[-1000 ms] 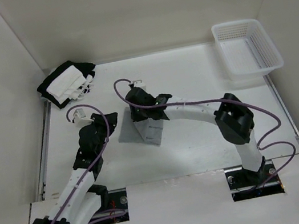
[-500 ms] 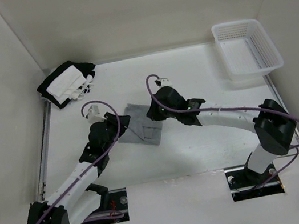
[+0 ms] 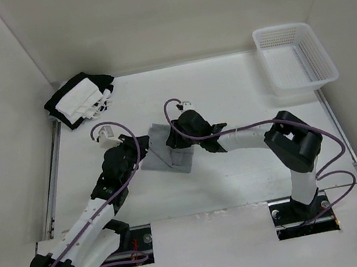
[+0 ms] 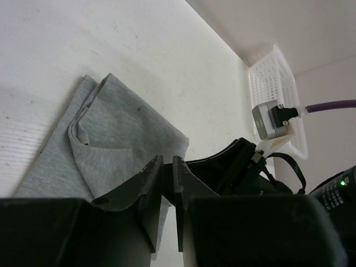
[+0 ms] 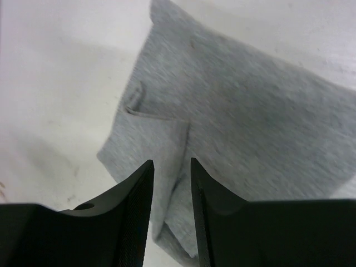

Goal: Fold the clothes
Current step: Fold the tank top

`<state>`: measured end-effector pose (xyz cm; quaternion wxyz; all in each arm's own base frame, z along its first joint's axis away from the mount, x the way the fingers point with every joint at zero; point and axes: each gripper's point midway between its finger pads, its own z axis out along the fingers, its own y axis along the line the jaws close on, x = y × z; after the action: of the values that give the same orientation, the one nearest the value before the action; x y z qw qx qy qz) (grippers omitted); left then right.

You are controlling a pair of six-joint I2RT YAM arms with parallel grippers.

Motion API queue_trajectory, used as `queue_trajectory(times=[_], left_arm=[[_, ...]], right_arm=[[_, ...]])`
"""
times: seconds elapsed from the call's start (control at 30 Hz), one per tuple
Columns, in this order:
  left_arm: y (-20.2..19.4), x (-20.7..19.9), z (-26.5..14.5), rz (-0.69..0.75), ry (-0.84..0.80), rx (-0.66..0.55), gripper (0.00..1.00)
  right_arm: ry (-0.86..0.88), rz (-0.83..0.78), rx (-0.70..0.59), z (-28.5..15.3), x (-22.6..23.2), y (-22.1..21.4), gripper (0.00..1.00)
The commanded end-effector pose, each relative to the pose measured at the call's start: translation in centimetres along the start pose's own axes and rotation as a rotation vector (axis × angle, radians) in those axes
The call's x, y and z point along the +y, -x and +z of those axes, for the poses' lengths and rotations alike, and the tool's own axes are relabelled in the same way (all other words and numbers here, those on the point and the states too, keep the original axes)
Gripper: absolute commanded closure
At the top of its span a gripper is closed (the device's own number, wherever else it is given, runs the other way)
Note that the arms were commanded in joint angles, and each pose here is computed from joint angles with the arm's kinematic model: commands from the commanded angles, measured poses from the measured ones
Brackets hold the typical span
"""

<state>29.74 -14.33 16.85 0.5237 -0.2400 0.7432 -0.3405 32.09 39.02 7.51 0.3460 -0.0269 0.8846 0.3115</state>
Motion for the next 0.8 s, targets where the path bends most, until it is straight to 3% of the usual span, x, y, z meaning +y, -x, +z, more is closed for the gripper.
queue_trajectory(times=[0.0,0.37,0.47,0.63,0.77], left_arm=[[1.3,-0.4,-0.3,0.016,-0.003,-0.032,0.88],[2.2,0.0,-0.6,0.000,-0.009,-0.046,0.87],[2.2,-0.1,-0.6,0.002,-0.011,-0.046,0.87],[2.0,0.2,-0.4,0.001,-0.003,-0.042,0.87],[4.3,0.1,-1.0,0.014,-0.003,-0.098,0.86]], right_arm=[[0.112,0.019,-0.090,0.6,2.8,2.1,0.63],[0.087,0.041,-0.043,2.6,1.8,0.4,0.64],[0.128,0.048,-0.050,2.6,3.2,0.3,0.75],[0.197,-0.016,-0.026,2.3,6.6,-1.0,0.82],[0.237,-0.033,0.034,2.3,8.5,-3.0,0.84]])
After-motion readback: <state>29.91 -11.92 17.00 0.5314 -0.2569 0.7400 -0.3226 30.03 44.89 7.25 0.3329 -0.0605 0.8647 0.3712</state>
